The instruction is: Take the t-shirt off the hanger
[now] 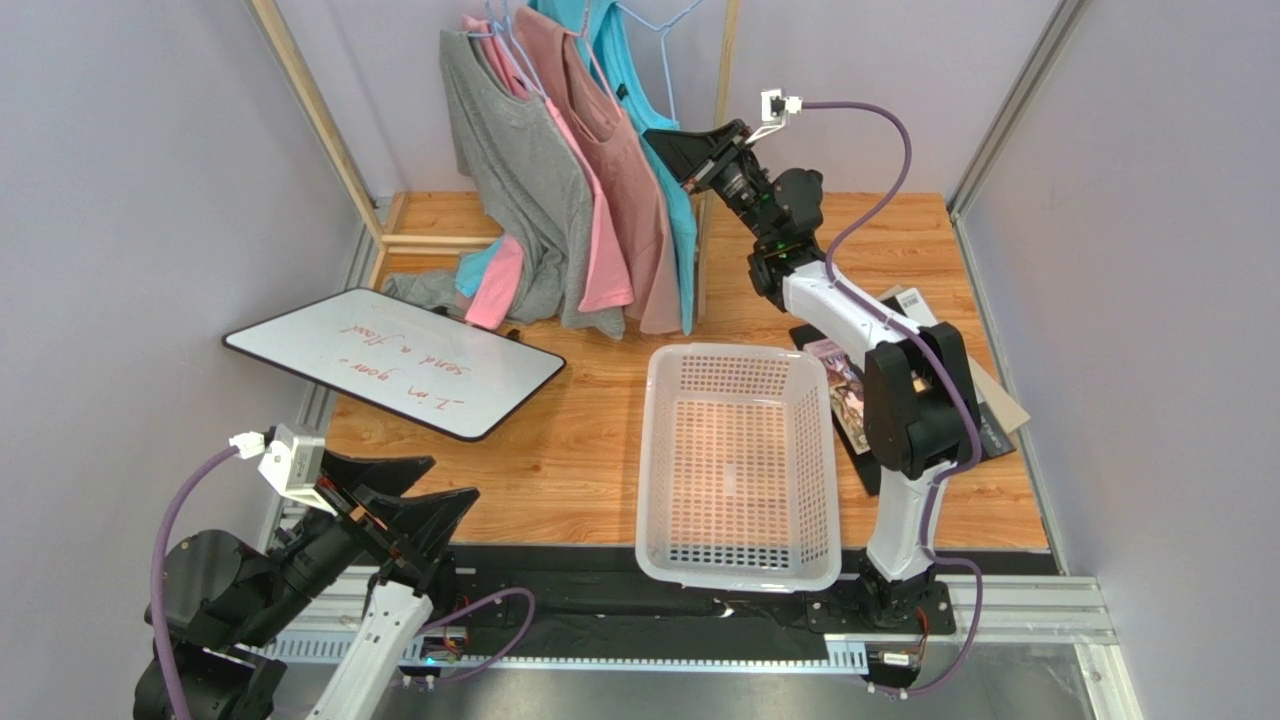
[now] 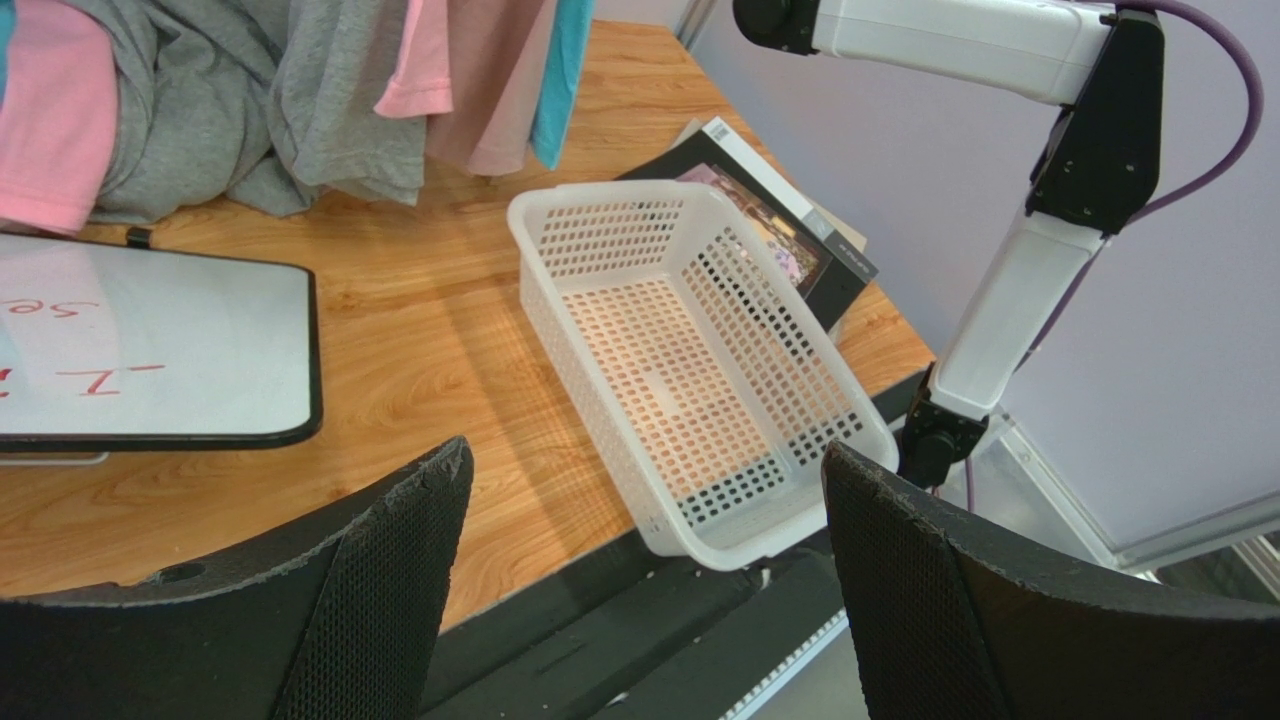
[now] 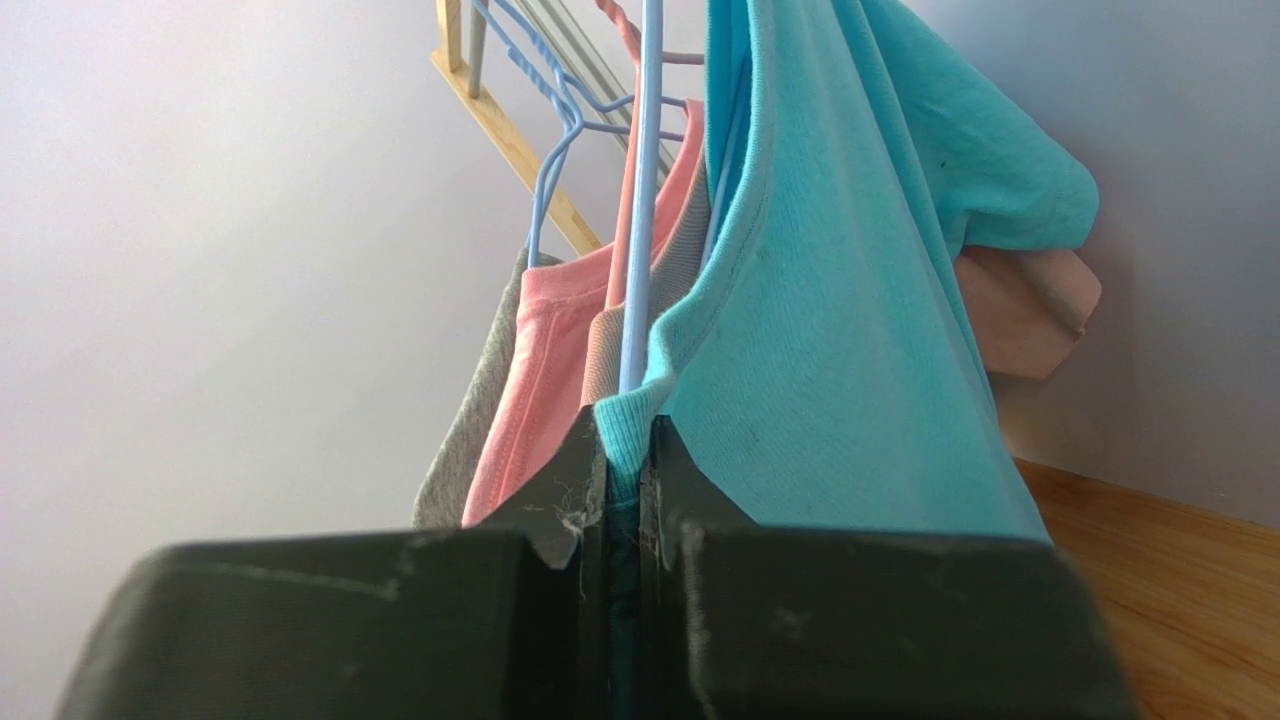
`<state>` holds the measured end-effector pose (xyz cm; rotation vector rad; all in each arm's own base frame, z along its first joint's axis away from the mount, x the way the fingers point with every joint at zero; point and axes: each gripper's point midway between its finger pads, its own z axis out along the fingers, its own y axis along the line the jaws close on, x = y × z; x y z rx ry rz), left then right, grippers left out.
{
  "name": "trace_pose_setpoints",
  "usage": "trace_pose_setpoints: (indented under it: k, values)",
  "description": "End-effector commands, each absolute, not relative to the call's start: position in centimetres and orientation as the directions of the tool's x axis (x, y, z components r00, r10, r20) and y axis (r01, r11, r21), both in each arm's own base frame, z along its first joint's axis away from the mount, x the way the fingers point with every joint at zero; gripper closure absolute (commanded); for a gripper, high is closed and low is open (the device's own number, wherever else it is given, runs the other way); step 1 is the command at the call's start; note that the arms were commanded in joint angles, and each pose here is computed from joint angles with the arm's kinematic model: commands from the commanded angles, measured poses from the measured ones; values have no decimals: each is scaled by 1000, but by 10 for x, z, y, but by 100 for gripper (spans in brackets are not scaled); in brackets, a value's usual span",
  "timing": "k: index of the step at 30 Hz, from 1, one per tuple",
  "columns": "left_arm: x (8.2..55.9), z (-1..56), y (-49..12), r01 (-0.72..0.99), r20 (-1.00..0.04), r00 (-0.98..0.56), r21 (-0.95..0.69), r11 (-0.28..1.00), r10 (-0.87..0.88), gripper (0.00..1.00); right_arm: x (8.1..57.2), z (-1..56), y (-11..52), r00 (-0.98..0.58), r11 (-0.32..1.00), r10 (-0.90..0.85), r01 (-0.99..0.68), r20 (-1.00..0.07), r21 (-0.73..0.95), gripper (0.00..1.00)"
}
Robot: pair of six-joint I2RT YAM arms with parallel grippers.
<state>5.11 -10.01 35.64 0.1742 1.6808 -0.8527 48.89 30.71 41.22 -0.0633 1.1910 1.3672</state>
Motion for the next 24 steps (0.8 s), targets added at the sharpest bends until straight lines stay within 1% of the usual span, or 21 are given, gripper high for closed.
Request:
trace_pose_setpoints:
  k: [1,8,16,21,22,23,24]
  values:
    - [48,359,-100,546,-904,-293,-426,721,-312,10,450,517,285,-17,281,771,-888,-636,364,100]
    - [47,358,-100,549,-902,-296,-429,718,-313,10,452,517,287,-27,281,764,-886,-645,370,100]
    - [49,355,-103,553,-898,-309,-438,709,-314,10,430,507,276,-23,276,775,-887,-632,370,100]
    - [50,357,-105,558,-894,-314,-445,700,-319,10,423,494,274,-30,314,743,-867,-668,388,100]
    - [50,357,-105,559,-894,-314,-447,698,-321,11,418,498,270,-19,324,743,-864,-669,385,100]
    - [50,356,-106,560,-892,-318,-451,695,-322,10,417,496,269,-1,348,731,-860,-683,374,100]
    - [51,356,-107,560,-890,-323,-455,693,-323,10,421,483,267,-19,373,712,-837,-702,400,100]
